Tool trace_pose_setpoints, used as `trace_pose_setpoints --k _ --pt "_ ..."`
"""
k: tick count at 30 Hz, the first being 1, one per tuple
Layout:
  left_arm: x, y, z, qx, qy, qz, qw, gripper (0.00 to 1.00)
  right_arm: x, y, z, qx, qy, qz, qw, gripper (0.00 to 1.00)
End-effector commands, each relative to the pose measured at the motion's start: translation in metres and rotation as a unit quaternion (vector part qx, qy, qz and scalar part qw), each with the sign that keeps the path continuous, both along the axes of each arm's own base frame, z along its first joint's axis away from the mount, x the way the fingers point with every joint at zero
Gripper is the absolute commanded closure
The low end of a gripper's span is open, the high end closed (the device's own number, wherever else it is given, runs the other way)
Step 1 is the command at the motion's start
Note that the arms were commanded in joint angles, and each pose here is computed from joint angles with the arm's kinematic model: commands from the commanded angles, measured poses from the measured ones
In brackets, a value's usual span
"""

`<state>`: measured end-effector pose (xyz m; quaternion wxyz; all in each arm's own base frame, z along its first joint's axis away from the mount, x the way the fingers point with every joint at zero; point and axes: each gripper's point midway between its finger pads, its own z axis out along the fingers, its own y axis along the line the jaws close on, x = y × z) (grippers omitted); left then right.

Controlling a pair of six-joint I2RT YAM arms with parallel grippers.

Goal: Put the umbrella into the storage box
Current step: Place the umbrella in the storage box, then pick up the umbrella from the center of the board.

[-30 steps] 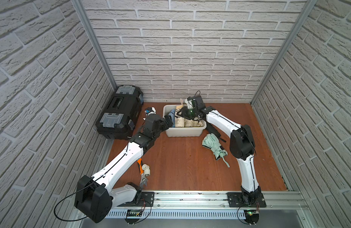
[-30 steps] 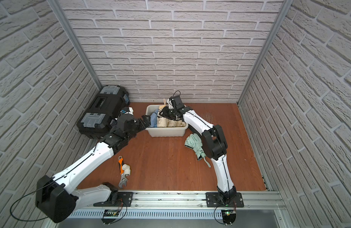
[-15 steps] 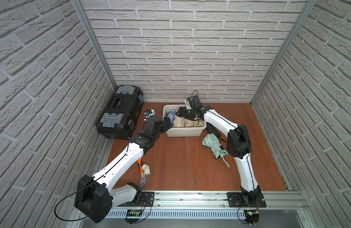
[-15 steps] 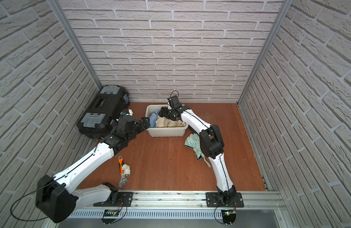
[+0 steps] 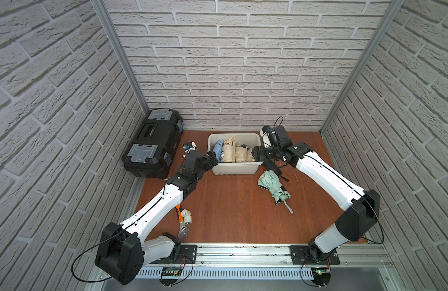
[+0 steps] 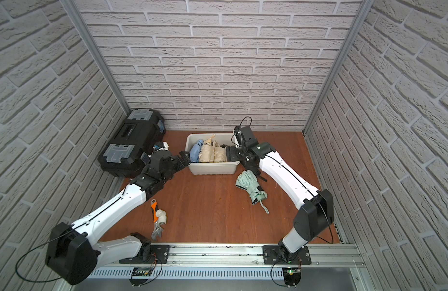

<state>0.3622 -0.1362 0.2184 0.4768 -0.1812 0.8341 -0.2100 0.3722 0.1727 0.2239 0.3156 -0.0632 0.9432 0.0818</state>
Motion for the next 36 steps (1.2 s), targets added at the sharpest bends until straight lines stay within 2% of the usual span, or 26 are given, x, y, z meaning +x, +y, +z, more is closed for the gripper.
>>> trace_pose_setpoints --k 1,6,10,20,36 --pt "0.003 0.005 0.016 -0.009 -0.04 0.008 0.999 0.03 -0.043 -0.047 -0.033 -0.093 0.058 -0.031 0.994 0.22" --pt "0.0 0.008 0.011 -0.008 -0.035 0.006 0.999 0.03 -0.081 -0.078 -0.068 -0.138 0.103 -0.055 0.984 0.14" --pt "-0.004 0.007 0.007 -0.013 -0.033 -0.002 0.999 0.03 -0.091 -0.08 -0.097 -0.14 0.126 -0.022 0.982 0.09" --pt "-0.02 0.006 0.001 -0.034 -0.033 -0.019 0.999 0.03 -0.08 -0.071 -0.148 -0.09 0.168 0.012 0.982 0.07" --pt "-0.028 0.013 0.002 -0.034 -0.036 -0.017 0.999 0.03 -0.062 -0.086 -0.19 -0.073 0.196 -0.023 0.978 0.14"
